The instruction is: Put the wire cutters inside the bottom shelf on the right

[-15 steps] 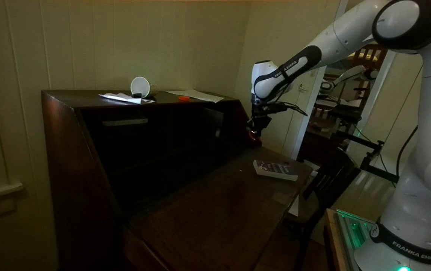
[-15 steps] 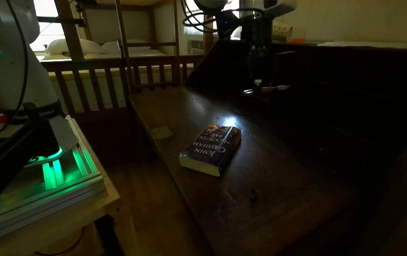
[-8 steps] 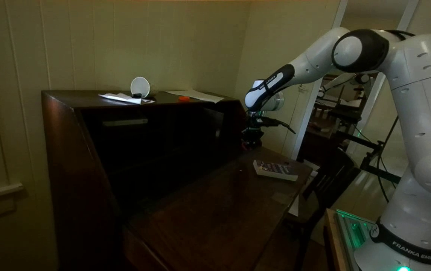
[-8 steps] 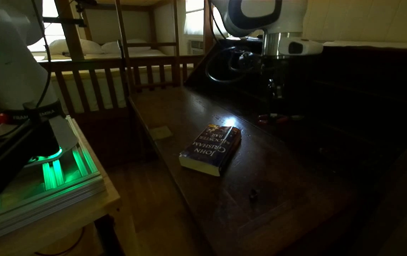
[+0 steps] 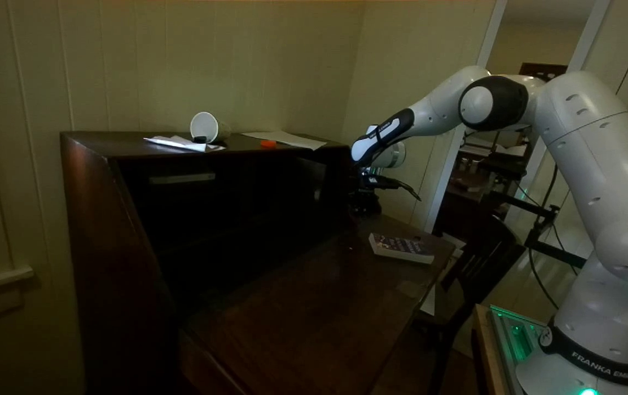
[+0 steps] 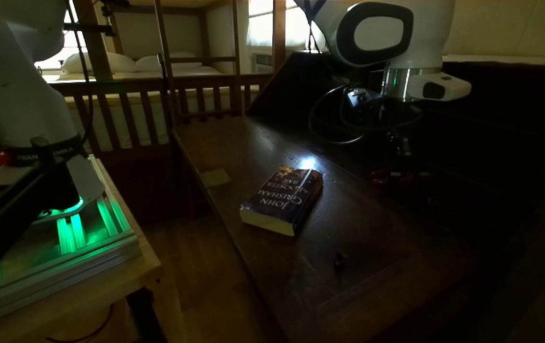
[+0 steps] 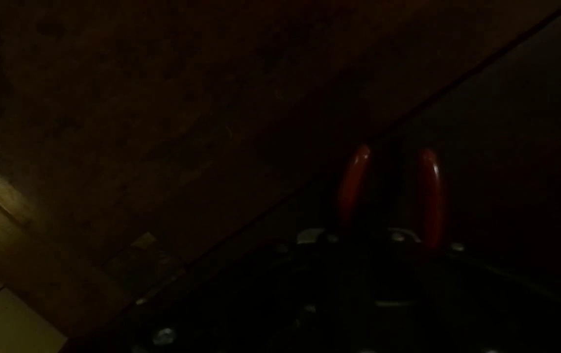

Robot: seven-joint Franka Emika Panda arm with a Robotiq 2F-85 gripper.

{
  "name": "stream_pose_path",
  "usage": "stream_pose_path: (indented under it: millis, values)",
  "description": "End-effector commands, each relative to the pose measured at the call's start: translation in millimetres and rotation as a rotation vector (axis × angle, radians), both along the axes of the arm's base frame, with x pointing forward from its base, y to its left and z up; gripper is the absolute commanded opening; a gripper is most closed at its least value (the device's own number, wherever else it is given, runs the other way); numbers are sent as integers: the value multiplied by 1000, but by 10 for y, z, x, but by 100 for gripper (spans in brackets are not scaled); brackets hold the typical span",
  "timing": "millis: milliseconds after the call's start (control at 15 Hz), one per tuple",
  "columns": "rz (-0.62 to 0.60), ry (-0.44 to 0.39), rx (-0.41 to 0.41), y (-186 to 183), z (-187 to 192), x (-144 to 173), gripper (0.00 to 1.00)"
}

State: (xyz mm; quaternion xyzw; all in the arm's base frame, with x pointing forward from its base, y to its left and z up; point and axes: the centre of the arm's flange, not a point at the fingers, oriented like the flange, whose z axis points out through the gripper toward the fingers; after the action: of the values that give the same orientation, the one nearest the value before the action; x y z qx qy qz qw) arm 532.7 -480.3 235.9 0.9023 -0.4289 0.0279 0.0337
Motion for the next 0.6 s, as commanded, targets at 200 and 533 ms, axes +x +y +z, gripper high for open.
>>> stream_pose_path:
  millis: [200, 533]
  values:
    - [151, 43, -80, -372, 65, 384, 3]
    - [363, 54, -130, -332, 110, 563, 3]
